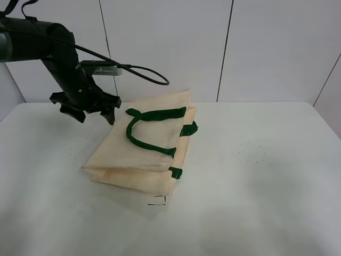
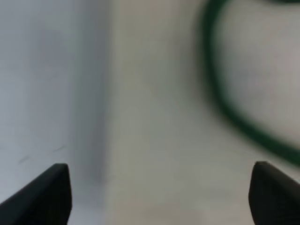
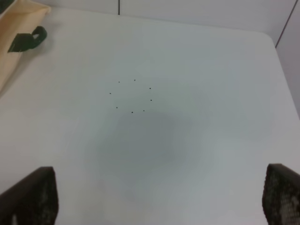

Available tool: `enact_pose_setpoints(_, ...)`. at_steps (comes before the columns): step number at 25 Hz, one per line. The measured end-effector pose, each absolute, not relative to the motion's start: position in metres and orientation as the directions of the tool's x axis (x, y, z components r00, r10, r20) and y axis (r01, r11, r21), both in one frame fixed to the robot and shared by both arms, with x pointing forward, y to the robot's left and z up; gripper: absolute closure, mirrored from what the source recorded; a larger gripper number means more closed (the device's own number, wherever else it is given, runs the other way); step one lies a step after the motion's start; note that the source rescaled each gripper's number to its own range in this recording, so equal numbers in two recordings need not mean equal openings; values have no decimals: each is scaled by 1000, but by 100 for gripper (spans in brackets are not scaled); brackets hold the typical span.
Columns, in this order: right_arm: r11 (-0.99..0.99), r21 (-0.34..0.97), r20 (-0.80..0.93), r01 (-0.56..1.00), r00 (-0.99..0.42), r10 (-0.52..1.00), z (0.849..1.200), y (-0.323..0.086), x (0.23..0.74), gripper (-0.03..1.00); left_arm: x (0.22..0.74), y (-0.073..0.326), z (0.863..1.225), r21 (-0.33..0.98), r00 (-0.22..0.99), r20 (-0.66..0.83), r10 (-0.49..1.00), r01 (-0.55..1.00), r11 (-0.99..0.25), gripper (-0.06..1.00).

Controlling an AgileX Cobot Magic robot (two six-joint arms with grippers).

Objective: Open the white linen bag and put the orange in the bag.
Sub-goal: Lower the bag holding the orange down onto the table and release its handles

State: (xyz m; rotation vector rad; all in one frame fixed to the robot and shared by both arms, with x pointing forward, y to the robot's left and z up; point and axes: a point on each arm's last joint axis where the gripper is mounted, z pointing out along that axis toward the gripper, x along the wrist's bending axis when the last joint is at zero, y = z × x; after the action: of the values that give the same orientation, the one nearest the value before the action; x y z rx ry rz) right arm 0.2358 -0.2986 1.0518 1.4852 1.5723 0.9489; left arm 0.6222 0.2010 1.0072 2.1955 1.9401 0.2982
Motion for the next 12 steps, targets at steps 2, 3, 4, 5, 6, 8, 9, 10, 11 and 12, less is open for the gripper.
enact_pose_setpoints(2,47,900,-36,434,-34,999,1052,-299,236,-3,625,223,1007,252,74,36,997,964,-81,0)
enact_pose_setpoints(3,47,900,-36,434,-34,999,1052,-299,236,-3,626,234,1006,243,51,42,998,968,-60,0)
enact_pose_setpoints(4,47,900,-36,434,-34,999,1052,-299,236,-3,626,246,1006,228,30,48,998,973,-40,0)
enact_pose_setpoints(5,47,900,-36,434,-34,999,1052,-299,236,-3,627,258,1006,216,6,53,999,976,-18,0)
enact_pose_setpoints(6,47,900,-36,434,-34,999,1052,-299,236,-3,627,266,1006,207,-12,56,998,978,0,0)
enact_pose_setpoints(8,47,900,-36,434,-34,999,1052,-299,236,-3,625,282,1005,179,-44,64,997,983,32,0)
enact_pose_setpoints(9,47,900,-36,434,-34,999,1052,-299,236,-3,623,288,1005,157,-59,68,996,986,47,1)
enact_pose_setpoints(10,47,900,-36,434,-34,999,1052,-299,236,-3,621,291,1005,133,-63,72,995,990,53,2)
enact_pose_setpoints(11,47,900,-36,434,-34,999,1052,-299,236,-3,618,292,1006,110,-61,79,995,993,52,2)
enact_pose_setpoints(12,47,900,-36,434,-34,999,1052,-299,236,-3,617,292,1006,92,-62,81,995,994,55,2)
